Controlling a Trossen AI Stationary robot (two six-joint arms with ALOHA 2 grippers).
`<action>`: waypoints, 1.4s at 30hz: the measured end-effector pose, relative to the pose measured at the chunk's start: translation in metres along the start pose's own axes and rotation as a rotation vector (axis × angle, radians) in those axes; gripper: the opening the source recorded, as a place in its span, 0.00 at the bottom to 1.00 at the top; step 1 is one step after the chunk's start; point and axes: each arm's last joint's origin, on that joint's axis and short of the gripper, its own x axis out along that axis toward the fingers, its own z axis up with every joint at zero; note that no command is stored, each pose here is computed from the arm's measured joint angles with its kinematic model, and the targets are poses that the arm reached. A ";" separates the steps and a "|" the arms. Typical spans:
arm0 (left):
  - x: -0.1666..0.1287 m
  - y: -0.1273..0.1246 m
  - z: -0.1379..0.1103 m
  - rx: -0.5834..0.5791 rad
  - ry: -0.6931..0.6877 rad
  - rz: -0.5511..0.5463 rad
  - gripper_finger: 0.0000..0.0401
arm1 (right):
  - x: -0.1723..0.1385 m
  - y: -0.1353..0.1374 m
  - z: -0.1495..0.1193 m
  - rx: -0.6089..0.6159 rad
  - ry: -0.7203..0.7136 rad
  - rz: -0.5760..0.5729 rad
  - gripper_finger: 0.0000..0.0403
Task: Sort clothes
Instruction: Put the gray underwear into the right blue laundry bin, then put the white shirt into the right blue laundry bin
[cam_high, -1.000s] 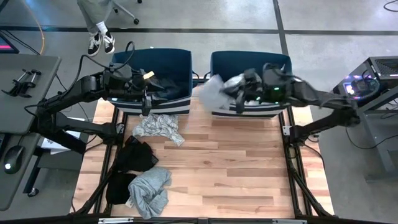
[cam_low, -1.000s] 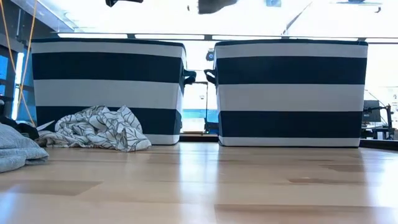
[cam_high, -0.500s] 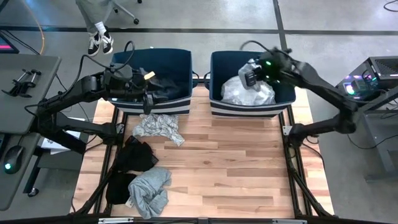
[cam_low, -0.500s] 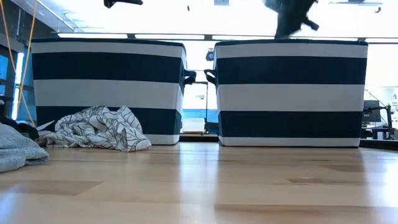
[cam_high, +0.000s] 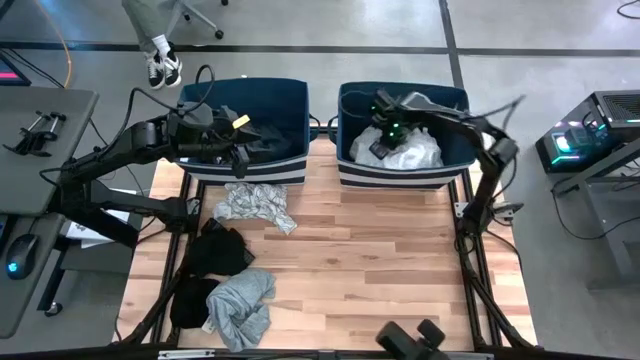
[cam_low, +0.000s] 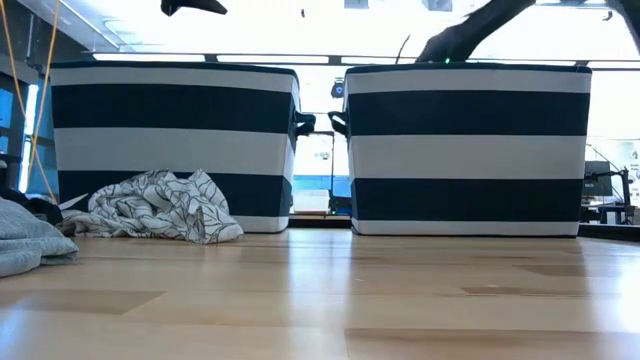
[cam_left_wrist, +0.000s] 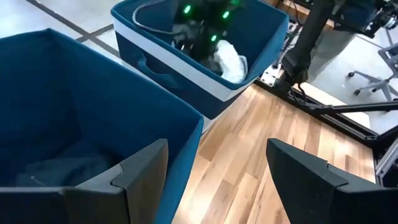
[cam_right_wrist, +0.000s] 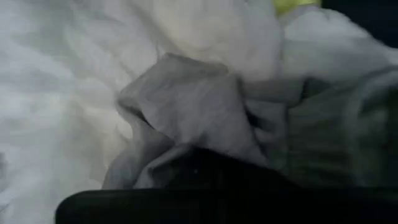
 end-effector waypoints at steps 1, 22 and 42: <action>0.000 0.000 0.000 -0.003 0.000 0.000 0.63 | 0.009 0.001 0.003 -0.009 0.021 -0.002 0.01; 0.000 -0.001 -0.003 0.134 0.030 -0.002 0.63 | -0.141 0.002 -0.060 0.309 -0.514 0.156 0.55; 0.024 -0.044 -0.037 0.365 0.272 -0.007 0.59 | -0.193 0.147 -0.140 0.032 -0.915 0.242 0.55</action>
